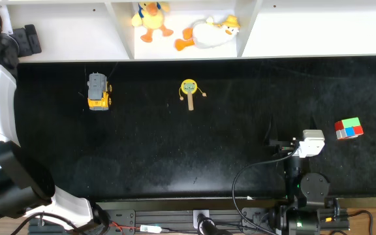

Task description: Store Toys

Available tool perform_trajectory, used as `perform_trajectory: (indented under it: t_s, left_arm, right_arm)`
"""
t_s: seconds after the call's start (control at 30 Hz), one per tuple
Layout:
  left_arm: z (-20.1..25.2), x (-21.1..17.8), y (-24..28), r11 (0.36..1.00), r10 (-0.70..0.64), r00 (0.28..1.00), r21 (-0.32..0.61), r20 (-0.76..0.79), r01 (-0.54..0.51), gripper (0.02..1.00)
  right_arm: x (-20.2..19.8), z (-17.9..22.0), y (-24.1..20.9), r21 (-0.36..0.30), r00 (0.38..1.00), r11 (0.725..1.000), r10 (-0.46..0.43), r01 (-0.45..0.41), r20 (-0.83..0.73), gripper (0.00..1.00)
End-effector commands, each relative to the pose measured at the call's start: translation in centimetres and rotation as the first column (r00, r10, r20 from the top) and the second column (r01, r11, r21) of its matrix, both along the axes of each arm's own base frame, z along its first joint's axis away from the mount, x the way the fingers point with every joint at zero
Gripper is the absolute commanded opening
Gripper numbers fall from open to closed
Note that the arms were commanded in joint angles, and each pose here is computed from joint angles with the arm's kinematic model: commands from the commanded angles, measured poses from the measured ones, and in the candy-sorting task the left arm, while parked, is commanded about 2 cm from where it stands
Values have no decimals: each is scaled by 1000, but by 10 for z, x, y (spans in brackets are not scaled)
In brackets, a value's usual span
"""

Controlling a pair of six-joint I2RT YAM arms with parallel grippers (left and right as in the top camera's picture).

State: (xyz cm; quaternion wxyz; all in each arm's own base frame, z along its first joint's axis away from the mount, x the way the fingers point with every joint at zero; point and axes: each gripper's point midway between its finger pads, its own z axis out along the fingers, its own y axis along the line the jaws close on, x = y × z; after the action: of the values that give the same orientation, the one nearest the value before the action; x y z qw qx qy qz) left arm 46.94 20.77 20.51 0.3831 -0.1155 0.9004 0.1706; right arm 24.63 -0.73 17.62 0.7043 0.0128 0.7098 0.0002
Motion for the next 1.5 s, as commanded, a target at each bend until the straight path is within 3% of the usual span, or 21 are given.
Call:
perform_trajectory:
  t_s: [0.03,0.4,0.7,1.0,1.27,1.5]
  left_arm:
    - [4,-3,-3,1000,5,1000,-6,9,-5,998]
    - [13,-33,-15,1000,4,999,6,40,-5,998]
    - [-3,-91,-42,1000,-5,997,-14,76,6,998]
    - [-53,-141,-114,969,-95,994,-223,61,106,998]
    - [-83,-137,-184,940,-223,975,-268,-8,213,998]
    - [-122,-116,-193,935,-214,975,-302,-62,186,998]
  right_arm:
    - [0,-4,0,4,1000,1000,-3,3,-3,996]
    - [0,-4,0,4,1000,1000,-3,3,-3,993]
    - [0,-4,0,4,1000,1000,-3,3,-3,996]
    - [0,-4,0,4,1000,1000,-3,3,-3,996]
    - [0,-4,0,5,1000,1000,-3,3,-3,996]
    - [0,-4,0,4,1000,1000,-3,3,-3,993]
